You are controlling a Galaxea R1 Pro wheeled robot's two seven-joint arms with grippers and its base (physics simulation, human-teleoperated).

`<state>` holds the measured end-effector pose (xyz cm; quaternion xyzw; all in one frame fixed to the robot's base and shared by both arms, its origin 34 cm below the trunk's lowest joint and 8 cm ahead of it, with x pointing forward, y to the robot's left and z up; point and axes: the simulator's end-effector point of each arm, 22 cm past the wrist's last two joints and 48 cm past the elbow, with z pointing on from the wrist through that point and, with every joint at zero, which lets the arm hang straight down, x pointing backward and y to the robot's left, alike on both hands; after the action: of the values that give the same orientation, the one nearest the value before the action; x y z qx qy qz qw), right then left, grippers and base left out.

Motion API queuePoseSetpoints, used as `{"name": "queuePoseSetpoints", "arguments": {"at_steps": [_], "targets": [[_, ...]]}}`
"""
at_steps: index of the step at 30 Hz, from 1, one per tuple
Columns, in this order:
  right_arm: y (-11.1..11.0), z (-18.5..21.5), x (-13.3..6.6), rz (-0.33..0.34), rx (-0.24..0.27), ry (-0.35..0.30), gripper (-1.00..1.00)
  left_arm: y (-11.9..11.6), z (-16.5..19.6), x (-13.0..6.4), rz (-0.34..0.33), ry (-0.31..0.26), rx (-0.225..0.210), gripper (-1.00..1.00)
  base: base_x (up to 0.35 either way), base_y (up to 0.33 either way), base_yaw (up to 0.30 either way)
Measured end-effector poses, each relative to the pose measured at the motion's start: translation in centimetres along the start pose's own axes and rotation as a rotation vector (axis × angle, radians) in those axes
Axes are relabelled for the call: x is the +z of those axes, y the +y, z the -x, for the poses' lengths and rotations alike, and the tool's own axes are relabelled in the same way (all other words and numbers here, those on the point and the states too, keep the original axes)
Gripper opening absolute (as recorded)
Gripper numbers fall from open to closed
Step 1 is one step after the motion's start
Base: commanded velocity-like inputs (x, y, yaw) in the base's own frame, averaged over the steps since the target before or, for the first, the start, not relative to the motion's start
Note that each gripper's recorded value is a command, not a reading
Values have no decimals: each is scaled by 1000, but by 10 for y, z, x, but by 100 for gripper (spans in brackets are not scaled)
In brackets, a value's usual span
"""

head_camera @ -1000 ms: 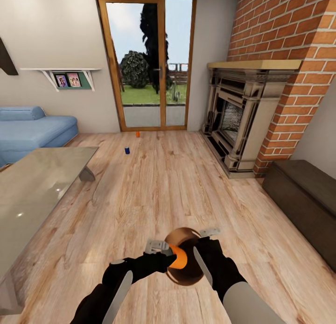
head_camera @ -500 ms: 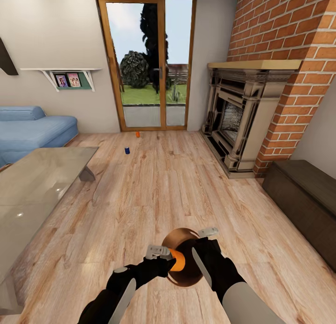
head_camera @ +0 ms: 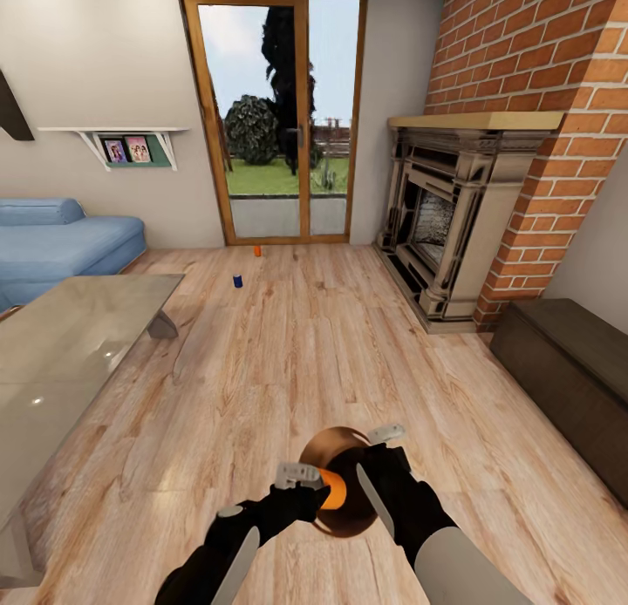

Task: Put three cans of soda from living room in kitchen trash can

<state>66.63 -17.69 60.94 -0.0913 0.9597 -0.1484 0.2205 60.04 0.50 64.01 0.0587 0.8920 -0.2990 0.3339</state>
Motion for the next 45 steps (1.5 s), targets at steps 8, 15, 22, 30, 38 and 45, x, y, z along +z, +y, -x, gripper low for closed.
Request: {"name": "queuePoseSetpoints", "arguments": {"at_steps": [8,15,22,30,38,45], "targets": [[15,-2,-3,39,0,9,-100,2,-5,3,7,-4,-5,-100,0,0,0],[54,-5,-13,138,-9,14,-100,8,-4,4,33,-13,-4,-100,0,0,0],[64,-7,-16,154,-32,15,-100,10,-4,4,42,-13,-4,-100,0,0,0],[64,-7,-16,153,-36,15,-100,13,-9,5,48,-11,-5,-100,0,0,0],[64,-7,-17,154,-36,15,-100,14,-9,5,50,-18,-4,100,0,0,0],[64,-8,-16,150,-40,15,-100,14,-9,5,50,-19,-4,100,0,0,0]]}}
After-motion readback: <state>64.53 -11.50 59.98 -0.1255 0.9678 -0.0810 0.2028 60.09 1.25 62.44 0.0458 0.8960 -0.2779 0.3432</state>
